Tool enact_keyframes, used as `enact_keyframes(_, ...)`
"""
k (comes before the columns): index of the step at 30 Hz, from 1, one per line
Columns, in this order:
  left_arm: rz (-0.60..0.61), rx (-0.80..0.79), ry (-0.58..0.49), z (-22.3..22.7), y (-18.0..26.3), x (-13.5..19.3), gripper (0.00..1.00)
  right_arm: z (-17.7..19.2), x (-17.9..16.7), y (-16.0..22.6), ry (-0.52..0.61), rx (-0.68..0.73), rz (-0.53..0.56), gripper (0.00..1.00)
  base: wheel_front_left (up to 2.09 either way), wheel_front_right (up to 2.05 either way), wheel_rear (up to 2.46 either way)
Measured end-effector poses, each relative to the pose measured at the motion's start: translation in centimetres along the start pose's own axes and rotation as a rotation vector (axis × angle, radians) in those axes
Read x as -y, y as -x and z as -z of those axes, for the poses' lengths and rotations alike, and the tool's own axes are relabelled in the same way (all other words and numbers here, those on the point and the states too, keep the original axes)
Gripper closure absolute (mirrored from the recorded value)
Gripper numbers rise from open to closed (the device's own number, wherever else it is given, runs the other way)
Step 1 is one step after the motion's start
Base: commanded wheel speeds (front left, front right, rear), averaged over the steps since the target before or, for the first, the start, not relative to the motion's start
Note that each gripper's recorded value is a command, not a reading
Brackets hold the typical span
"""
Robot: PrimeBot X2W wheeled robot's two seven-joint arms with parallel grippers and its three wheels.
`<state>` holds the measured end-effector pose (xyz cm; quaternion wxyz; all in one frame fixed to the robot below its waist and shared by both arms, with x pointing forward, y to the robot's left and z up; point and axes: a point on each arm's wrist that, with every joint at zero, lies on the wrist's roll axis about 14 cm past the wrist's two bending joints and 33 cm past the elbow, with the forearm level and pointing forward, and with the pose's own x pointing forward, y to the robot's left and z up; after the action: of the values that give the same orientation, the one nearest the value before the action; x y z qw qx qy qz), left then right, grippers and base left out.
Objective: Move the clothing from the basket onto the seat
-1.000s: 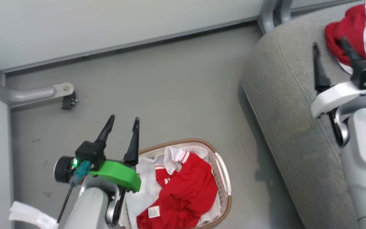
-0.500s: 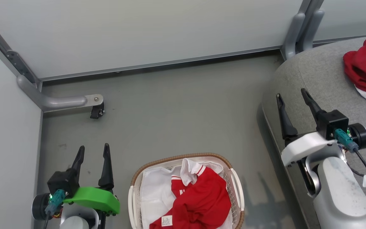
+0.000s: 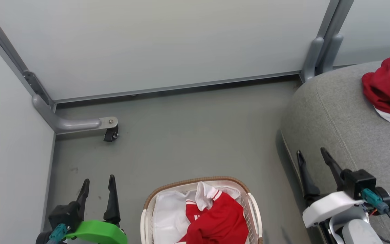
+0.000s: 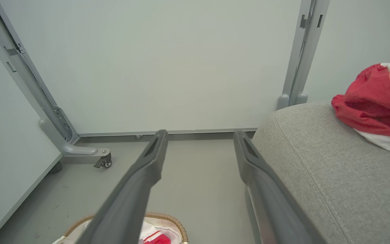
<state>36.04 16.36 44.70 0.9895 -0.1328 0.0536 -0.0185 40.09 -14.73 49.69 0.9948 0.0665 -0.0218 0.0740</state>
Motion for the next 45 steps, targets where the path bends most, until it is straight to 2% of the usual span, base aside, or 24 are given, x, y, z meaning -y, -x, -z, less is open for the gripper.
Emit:
enact_keyframes(35,0.017,-0.015,0.003,0.6,0.6,0.6,0.0,0.6,-1.3,1.1,0.01,-0.021,-0.037,0.0,0.0,0.0,0.0)
enact_keyframes(39,0.05,-0.044,-0.011,1.4,0.4,1.5,0.0,0.7,-1.3,0.7,0.012,-0.022,-0.038,0.0,0.0,0.0,0.0)
enact_keyframes(45,0.171,-0.088,-0.073,2.5,-1.8,4.6,0.0,0.0,-0.6,-0.8,0.029,0.001,-0.028,0.0,0.0,0.0,0.0)
